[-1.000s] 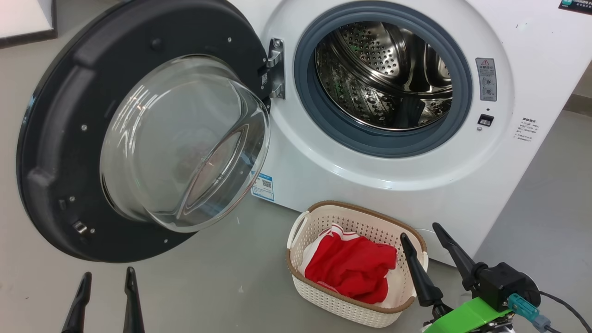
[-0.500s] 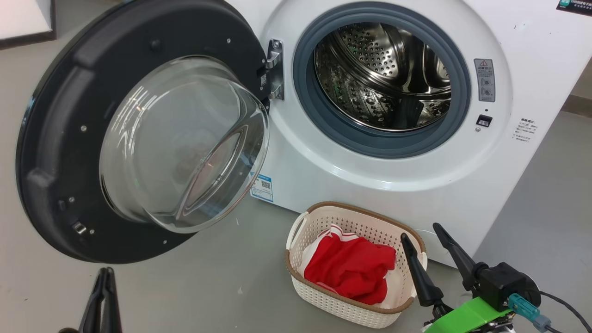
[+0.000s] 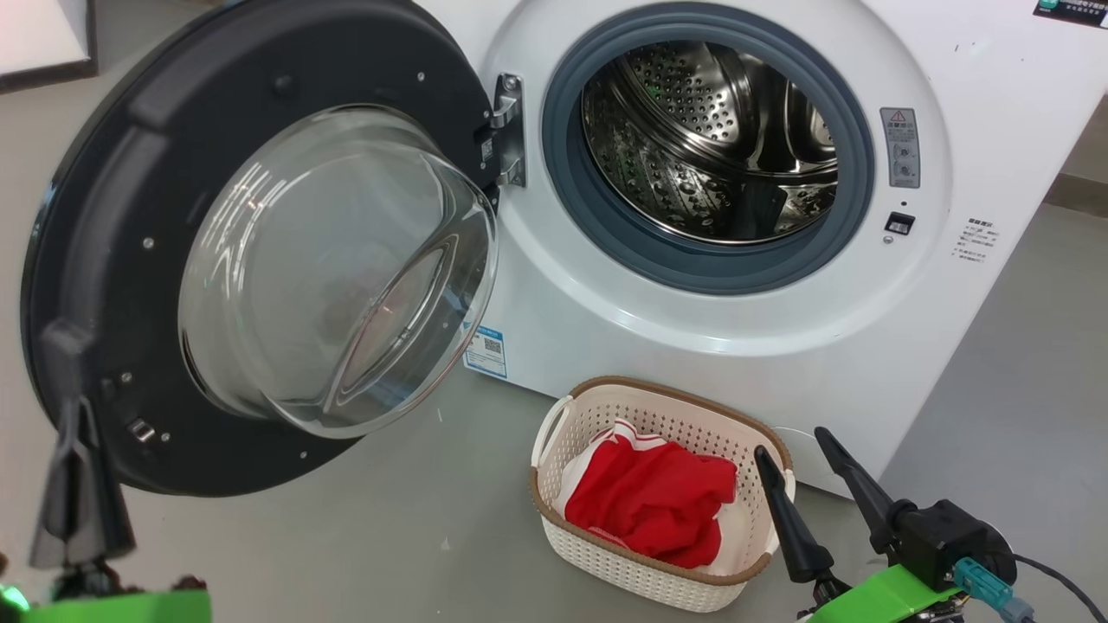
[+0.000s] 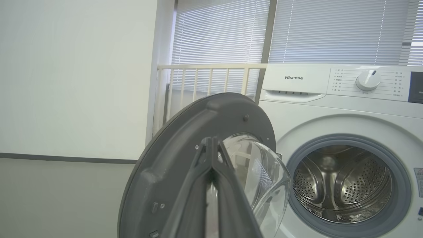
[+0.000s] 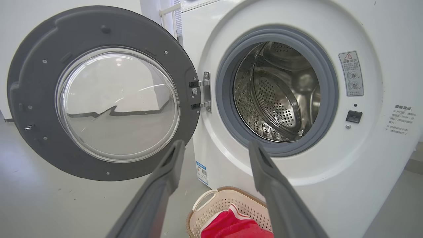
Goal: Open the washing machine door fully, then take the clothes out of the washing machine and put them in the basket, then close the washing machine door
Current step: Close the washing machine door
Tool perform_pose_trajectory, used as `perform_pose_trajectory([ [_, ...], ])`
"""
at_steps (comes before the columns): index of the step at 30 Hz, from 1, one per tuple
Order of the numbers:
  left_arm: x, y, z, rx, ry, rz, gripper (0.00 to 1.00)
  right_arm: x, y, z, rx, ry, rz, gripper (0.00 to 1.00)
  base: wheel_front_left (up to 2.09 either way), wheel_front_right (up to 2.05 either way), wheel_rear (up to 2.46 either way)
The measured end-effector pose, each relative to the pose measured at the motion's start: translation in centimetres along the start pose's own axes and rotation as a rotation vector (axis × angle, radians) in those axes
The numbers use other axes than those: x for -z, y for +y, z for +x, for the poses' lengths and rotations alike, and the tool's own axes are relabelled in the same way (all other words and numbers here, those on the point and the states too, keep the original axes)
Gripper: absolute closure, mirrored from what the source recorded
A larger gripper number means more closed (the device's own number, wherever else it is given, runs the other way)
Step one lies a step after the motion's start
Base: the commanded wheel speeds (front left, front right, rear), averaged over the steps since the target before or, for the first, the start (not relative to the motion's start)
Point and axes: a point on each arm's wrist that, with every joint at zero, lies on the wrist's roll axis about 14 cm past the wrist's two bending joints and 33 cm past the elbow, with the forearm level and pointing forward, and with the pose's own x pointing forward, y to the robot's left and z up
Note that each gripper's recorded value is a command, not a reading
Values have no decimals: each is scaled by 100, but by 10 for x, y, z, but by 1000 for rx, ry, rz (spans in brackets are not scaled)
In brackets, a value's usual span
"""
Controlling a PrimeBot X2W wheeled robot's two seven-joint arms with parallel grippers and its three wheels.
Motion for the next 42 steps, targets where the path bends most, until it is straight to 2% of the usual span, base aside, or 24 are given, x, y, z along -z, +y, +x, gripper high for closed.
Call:
perform_pose_trajectory([
  [7,-20,8,34,-18,-84,-87,100,0,-3,-3,9,6,-11,0,0,0,0],
  [12,-26,29,60,-99,-121,-223,100,-2,-4,-6,15,3,-19,0,0,0,0],
  [19,-23,59,101,-211,-114,-470,100,-4,-10,-14,41,2,-21,0,0,0,0],
  [24,-1,68,124,-275,1,-647,100,-4,-15,-17,56,10,-23,0,0,0,0],
  [29,32,74,134,-355,171,-763,100,-7,-20,-19,71,11,-38,0,0,0,0],
  [36,67,58,142,-375,388,-859,100,-5,-28,-25,97,33,-51,0,0,0,0],
  [42,74,48,153,-360,460,-854,100,-3,-34,-28,115,47,-58,0,0,0,0],
])
